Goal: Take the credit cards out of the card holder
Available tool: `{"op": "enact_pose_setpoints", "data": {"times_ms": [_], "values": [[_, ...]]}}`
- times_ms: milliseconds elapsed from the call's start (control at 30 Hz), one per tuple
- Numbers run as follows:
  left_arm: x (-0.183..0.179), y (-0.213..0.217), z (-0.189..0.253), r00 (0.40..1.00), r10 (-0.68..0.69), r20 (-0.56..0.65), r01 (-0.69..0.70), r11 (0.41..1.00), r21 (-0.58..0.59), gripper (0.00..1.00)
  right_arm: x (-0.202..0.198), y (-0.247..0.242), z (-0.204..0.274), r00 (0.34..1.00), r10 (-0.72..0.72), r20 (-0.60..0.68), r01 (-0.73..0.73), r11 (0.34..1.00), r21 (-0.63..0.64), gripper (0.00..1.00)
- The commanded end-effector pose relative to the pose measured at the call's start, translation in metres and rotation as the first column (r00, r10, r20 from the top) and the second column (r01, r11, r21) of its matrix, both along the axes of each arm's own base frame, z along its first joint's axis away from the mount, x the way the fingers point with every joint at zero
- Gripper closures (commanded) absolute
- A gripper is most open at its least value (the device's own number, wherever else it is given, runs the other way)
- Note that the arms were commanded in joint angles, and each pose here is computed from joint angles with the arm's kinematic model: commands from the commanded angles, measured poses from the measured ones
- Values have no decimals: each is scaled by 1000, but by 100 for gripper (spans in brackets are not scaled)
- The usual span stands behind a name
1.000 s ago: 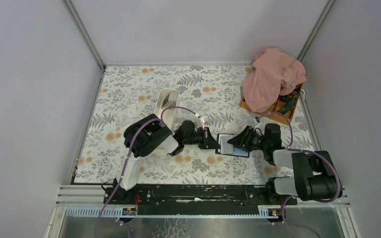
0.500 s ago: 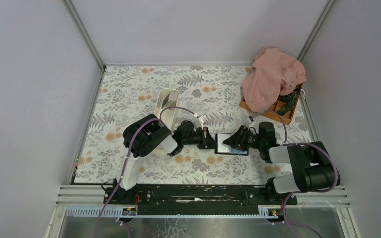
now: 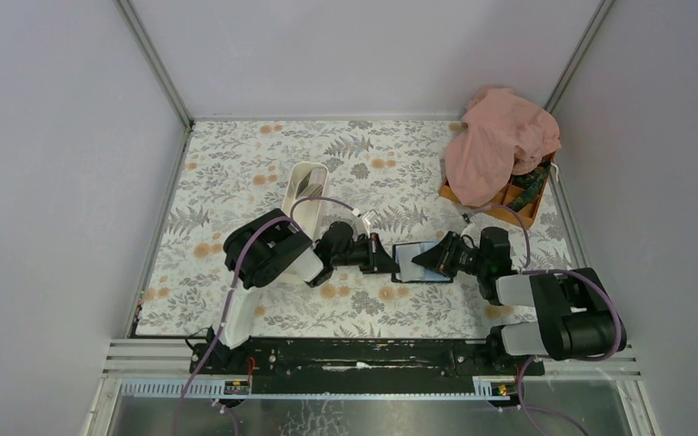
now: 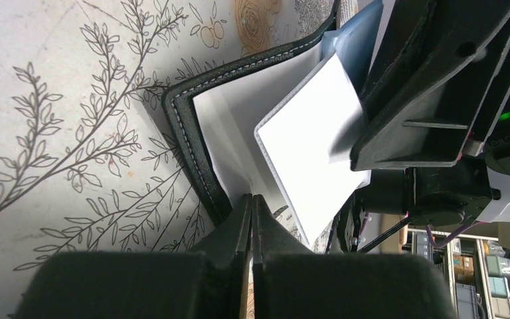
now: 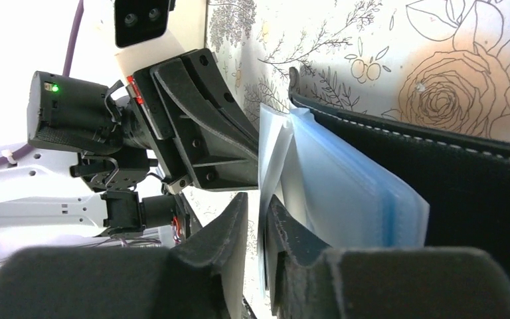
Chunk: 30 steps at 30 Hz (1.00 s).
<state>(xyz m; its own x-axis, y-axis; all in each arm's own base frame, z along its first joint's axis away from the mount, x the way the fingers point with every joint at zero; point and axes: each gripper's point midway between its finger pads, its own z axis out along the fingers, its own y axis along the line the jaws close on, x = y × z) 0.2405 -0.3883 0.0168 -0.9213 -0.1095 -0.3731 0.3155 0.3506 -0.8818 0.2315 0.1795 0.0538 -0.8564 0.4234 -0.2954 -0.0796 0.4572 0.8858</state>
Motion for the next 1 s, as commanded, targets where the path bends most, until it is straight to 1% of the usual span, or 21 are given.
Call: {"op": "enact_pose_setpoints", "data": {"times_ms": [0,67,200,300,367,467,667,700,767,800,900,967], "values": [[-11,26,-47,995,41,-88,-31,993,110,100,-1,1,24,995,30,96,-34,999,41,74],[-10,27,-45,995,44,-84,-34,993,114,100,-2,-3,24,995,18,97,-20,1000,19,73],[-10,27,-44,996,47,-78,-37,992,117,100,-2,-14,25,993,-8,114,12,999,-39,73],[-10,28,-43,996,50,-75,-41,992,118,100,-2,-20,26,992,-25,127,34,997,-68,82],[-9,28,-41,996,51,-71,-42,992,116,100,-2,-22,25,991,-31,127,41,996,-78,85],[-11,30,-40,996,52,-71,-43,992,120,100,-3,-23,23,992,-35,121,45,996,-80,86],[-12,35,-42,996,58,-67,-48,990,135,100,1,-32,22,989,-81,124,95,989,-110,85],[-13,35,-42,996,56,-69,-46,990,136,100,2,-35,22,988,-94,126,110,986,-122,84],[-14,36,-43,996,58,-71,-48,990,136,100,5,-42,21,983,-131,130,150,977,-150,78],[-14,37,-44,996,60,-70,-50,989,139,100,6,-45,20,980,-147,133,168,972,-165,77],[-15,40,-47,995,67,-71,-56,987,152,100,8,-47,20,979,-148,142,172,969,-178,76],[-15,41,-49,995,70,-71,-58,985,160,100,8,-47,16,982,-142,125,164,969,-186,72]]}}
